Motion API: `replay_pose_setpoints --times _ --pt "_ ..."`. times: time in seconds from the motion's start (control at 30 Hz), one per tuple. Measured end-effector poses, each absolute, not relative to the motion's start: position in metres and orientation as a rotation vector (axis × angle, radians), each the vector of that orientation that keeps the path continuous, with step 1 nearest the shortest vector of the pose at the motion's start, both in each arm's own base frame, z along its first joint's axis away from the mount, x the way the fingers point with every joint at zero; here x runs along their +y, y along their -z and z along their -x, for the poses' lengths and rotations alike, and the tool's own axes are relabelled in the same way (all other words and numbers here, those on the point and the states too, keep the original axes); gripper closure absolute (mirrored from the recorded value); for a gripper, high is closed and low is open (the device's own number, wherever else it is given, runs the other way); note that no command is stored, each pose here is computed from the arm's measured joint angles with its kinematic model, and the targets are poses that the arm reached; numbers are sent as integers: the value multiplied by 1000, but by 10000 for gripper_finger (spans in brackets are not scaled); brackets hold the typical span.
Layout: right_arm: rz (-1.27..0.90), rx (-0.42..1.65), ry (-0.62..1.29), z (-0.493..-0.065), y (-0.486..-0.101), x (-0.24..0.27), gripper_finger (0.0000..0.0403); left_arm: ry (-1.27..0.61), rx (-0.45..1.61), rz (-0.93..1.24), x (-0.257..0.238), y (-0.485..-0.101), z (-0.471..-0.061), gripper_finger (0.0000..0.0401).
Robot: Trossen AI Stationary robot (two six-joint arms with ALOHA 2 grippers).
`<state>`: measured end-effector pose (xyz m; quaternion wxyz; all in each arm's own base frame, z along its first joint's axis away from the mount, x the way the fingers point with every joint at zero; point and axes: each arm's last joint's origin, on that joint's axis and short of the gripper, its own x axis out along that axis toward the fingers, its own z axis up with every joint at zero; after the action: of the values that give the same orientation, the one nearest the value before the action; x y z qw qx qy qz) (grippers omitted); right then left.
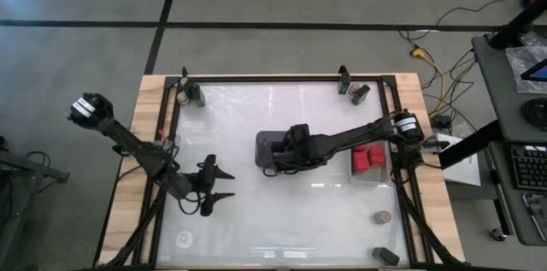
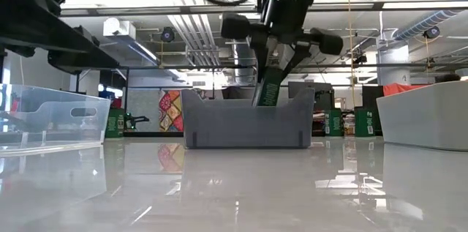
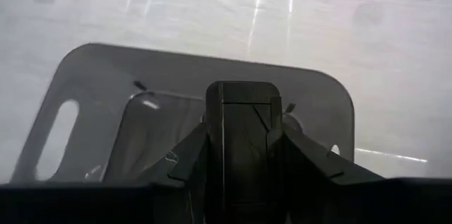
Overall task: Sort spices by type
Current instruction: Put the green spice can into the gray bin
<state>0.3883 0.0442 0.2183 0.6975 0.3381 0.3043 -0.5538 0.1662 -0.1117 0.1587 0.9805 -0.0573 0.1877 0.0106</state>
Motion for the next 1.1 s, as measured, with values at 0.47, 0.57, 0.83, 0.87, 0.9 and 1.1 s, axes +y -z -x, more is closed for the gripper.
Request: replay_pose_setpoints --times 0.47,0.57,0.83,0.87,0.9,1.1 --pt "-764 738 1348 -385 -206 30 272 -12 363 83 -111 -162 -166 162" --pt "-768 734 1357 -385 -206 29 272 -12 363 80 -111 -162 -166 162" --pt "-777 737 1371 -385 -205 23 271 -11 362 73 -111 -162 -166 162" --pt "-778 737 1373 -385 -205 22 271 -11 362 73 -111 -162 -166 162" --pt "-778 741 1373 -385 -205 21 271 -11 362 73 -111 -162 -166 162" --pt "-782 760 1373 -385 -202 20 270 -10 362 66 -111 -162 -166 162"
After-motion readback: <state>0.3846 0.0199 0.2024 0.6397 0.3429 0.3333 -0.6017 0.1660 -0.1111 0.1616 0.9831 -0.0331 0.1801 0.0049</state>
